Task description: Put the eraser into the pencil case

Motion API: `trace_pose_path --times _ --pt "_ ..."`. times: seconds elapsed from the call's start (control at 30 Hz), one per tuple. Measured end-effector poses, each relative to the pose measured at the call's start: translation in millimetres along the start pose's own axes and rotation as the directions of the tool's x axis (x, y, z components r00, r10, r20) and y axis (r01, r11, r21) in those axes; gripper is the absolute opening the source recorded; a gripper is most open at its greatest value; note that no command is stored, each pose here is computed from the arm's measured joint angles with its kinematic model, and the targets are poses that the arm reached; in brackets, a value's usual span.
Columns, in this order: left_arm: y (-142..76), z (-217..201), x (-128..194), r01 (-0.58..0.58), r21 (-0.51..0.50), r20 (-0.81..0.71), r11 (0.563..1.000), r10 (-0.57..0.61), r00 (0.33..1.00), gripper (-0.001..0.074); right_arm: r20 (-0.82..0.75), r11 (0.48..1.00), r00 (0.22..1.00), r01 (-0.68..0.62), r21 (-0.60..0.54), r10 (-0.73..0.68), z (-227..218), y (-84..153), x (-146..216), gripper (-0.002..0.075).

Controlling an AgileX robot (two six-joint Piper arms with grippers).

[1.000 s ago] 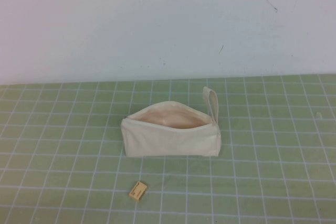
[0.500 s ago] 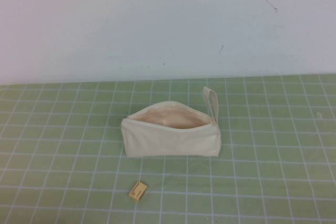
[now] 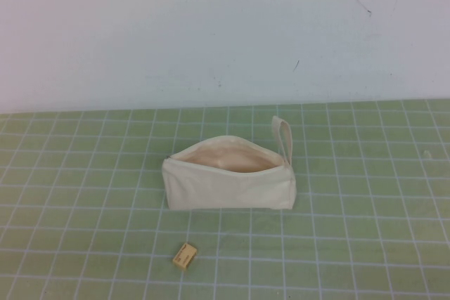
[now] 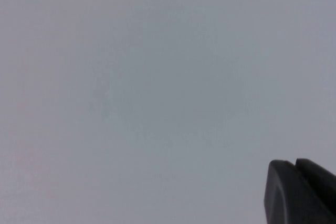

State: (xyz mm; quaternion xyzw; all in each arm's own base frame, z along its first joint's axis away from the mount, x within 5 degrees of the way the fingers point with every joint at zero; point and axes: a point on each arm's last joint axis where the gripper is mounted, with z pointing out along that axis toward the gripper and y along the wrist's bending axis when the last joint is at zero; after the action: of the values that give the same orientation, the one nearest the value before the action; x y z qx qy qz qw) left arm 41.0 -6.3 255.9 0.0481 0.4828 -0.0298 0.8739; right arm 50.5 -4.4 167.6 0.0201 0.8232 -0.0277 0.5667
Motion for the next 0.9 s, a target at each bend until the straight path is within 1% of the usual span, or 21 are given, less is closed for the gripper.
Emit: trace_pose_path --times 0.03,0.13,0.27,0.3,0.4,0.43,0.53,0.6,0.67,0.77,0.83,0.9 --pt "0.0 2.9 -5.6 0.011 0.005 -0.028 1.0 -0.011 1.0 -0.0001 0.0 1.0 1.0 0.0 0.0 0.0 0.0 0.0 0.0 -0.0001" --pt "3.1 14.2 -37.3 0.064 -0.011 -0.147 0.998 -0.065 0.987 -0.0001 0.0 1.0 1.0 0.0 0.0 0.0 0.0 0.0 0.0 -0.0001" --pt "9.3 37.4 -83.7 0.092 -0.06 -0.318 0.994 -0.107 0.942 -0.0001 0.0 1.0 1.0 0.0 0.0 0.0 0.0 0.0 0.0 -0.0001" --pt "10.4 44.9 -90.8 0.091 -0.07 -0.364 0.993 -0.11 0.925 -0.0001 0.0 1.0 1.0 0.0 0.0 0.0 0.0 0.0 0.0 -0.0001" --pt "12.5 69.0 -95.1 0.071 -0.086 -0.508 0.994 -0.105 0.855 -0.0001 0.0 1.0 1.0 0.0 0.0 0.0 0.0 0.0 0.0 -0.0001" --pt "12.8 75.4 -92.8 0.048 -0.077 -0.551 0.996 -0.083 0.83 -0.0001 0.0 1.0 1.0 0.0 0.0 0.0 0.0 0.0 0.0 -0.0001" --pt "12.9 96.4 -74.6 -0.036 -0.015 -0.689 0.999 0.015 0.724 -0.0001 0.0 1.0 1.0 0.0 0.0 0.0 0.0 0.0 0.0 -0.0001" --pt "12.0 109.4 -56.6 -0.055 0.021 -0.755 0.998 0.052 0.654 -0.0001 0.0 1.0 1.0 0.0 0.0 0.0 0.0 0.0 0.0 -0.0001" --pt "9.4 121.2 -40.0 -0.023 0.025 -0.796 0.999 0.034 0.604 -0.0001 0.0 1.0 1.0 0.0 0.0 0.0 0.0 0.0 0.0 -0.0001" --pt "4.2 140.3 -14.3 0.068 -0.021 -0.835 0.997 -0.055 0.548 -0.0001 0.0 1.0 1.0 0.0 0.0 0.0 0.0 0.0 0.0 -0.0001" --pt "2.1 149.5 3.7 0.097 -0.042 -0.862 0.994 -0.085 0.5 -0.0001 0.0 1.0 1.0 0.0 0.0 0.0 0.0 0.0 0.0 -0.0001" --pt "0.5 157.0 27.9 0.106 -0.056 -0.903 0.993 -0.096 0.419 -0.0001 0.0 1.0 1.0 0.0 0.0 0.0 0.0 0.0 0.0 -0.0001"
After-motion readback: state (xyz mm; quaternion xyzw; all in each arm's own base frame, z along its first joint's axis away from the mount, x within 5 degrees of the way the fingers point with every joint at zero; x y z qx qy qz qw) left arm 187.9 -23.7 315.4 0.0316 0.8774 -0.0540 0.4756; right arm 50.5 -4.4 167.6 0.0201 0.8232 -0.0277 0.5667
